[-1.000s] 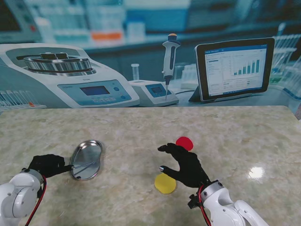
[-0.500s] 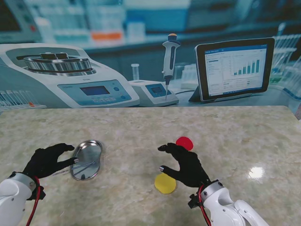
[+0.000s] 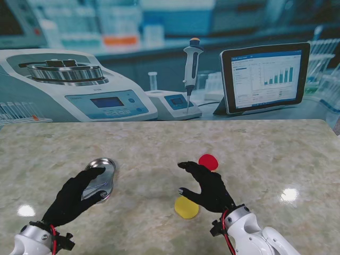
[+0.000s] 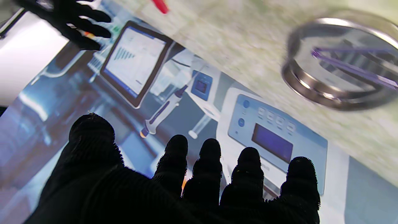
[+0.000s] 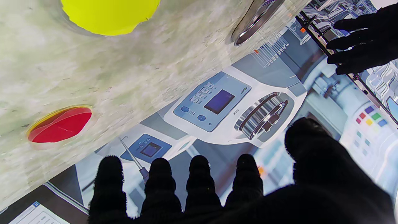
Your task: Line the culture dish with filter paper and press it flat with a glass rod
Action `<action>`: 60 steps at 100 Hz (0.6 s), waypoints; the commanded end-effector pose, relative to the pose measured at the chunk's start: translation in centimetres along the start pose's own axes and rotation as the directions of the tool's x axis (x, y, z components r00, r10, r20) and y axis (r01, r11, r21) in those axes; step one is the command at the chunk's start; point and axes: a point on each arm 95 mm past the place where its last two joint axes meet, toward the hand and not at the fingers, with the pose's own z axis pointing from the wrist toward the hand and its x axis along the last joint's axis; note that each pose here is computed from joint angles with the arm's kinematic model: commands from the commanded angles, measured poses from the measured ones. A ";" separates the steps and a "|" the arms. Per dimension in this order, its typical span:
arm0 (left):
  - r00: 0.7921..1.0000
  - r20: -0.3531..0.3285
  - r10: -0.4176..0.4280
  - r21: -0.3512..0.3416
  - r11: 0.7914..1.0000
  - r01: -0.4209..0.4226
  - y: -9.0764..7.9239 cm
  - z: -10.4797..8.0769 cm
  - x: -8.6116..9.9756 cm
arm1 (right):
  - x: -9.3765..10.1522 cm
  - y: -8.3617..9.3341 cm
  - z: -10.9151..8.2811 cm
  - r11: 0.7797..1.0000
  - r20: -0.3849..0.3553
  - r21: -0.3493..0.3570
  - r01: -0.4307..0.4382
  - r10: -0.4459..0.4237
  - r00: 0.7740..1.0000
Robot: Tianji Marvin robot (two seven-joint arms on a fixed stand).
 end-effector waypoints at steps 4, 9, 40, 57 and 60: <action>0.998 -0.026 -0.057 -0.020 0.998 0.056 1.7 -0.9 1.5 | 0.8 -0.4 -0.2 1.000 0.001 0.001 -0.027 0.027 1.000; 0.996 -0.032 -0.083 -0.028 0.996 0.082 2.4 -1.2 2.0 | 0.9 -0.5 -0.3 1.000 0.001 0.001 -0.031 0.031 1.000; 0.985 -0.041 -0.170 -0.033 0.985 0.169 5.7 -2.1 4.0 | 0.9 -1.4 -0.7 0.998 -0.001 0.013 -0.057 0.057 0.998; 0.978 -0.034 -0.208 -0.040 0.978 0.206 7.0 -2.6 4.7 | 0.8 -2.1 -0.9 0.997 -0.001 0.025 -0.071 0.071 0.997; 0.975 -0.029 -0.219 -0.036 0.975 0.218 7.2 -2.7 4.8 | 0.8 -2.2 -1.0 0.997 -0.002 0.028 -0.074 0.074 0.997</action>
